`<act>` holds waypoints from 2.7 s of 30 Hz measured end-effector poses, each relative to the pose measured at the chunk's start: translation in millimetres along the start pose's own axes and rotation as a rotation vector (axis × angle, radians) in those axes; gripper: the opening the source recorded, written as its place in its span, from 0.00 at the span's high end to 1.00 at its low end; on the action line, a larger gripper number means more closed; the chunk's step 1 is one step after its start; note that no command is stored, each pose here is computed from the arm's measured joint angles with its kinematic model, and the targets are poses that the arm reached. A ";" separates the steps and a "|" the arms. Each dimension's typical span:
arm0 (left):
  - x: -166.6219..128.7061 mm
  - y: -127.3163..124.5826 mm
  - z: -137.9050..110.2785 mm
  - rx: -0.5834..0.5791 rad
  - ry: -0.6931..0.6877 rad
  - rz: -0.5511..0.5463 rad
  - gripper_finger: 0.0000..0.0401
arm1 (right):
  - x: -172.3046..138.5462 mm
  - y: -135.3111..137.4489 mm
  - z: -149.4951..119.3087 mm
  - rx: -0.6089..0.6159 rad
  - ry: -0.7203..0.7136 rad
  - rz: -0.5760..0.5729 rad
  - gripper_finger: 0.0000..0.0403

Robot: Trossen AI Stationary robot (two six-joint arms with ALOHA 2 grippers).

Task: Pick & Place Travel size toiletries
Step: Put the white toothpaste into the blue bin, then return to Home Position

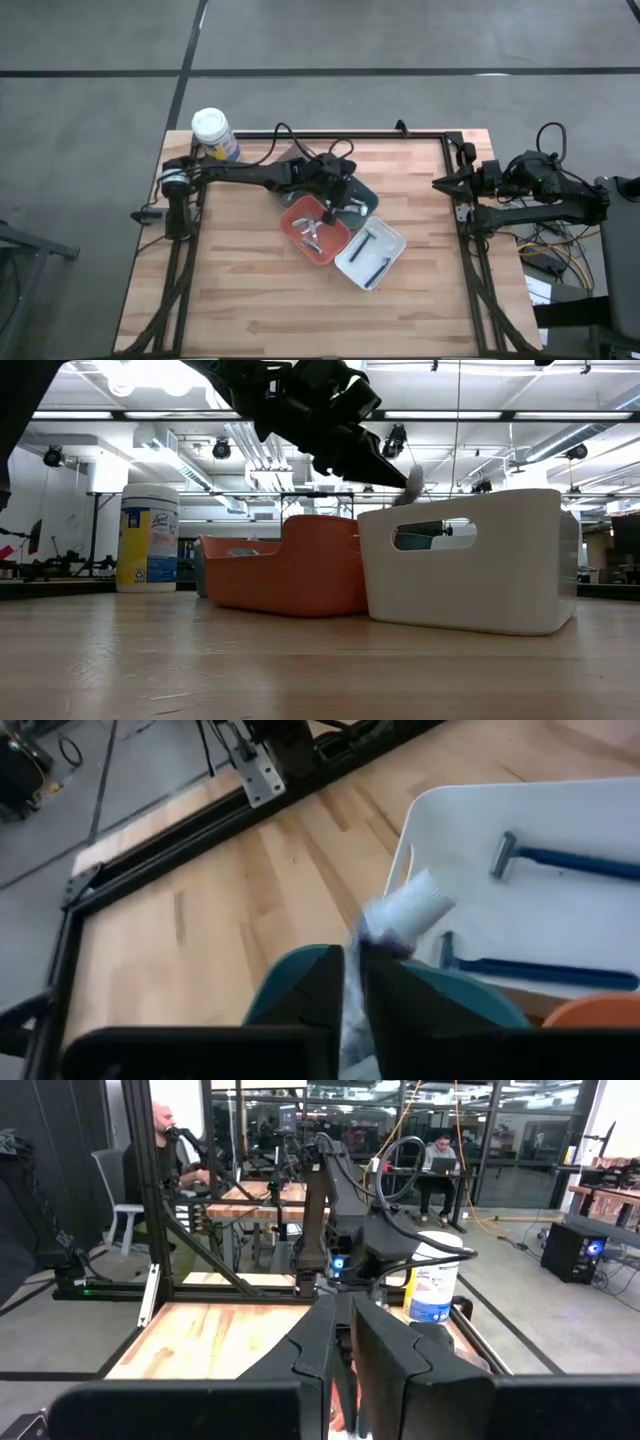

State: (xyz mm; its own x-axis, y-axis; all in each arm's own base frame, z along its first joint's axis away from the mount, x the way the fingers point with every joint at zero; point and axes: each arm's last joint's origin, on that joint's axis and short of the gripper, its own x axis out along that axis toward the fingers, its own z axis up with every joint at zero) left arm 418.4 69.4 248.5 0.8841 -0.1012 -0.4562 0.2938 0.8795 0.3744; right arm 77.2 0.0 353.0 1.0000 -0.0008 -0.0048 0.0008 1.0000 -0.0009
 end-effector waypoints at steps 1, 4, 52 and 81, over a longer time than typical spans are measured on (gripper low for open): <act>0.0 0.1 -0.2 -0.015 0.000 0.000 0.87 | 0.0 0.0 0.0 0.000 0.000 0.000 0.92; 0.0 0.2 -0.1 -0.025 0.000 0.001 0.79 | 0.0 0.0 0.0 -0.001 0.000 0.000 0.92; -174.8 -65.3 -46.6 -0.150 -0.563 0.225 0.66 | 0.0 0.0 0.0 0.000 0.000 0.000 0.92; -228.2 -150.1 -139.2 -0.363 -0.556 0.389 0.73 | 0.1 0.0 0.0 0.000 0.000 0.000 0.92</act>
State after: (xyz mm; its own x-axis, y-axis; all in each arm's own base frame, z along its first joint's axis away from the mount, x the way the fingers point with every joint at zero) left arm 121.9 25.3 184.0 0.9802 0.1123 0.1633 -0.1284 0.9874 0.0920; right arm 77.2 0.0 352.9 1.0000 -0.0009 -0.0051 0.0009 1.0000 -0.0007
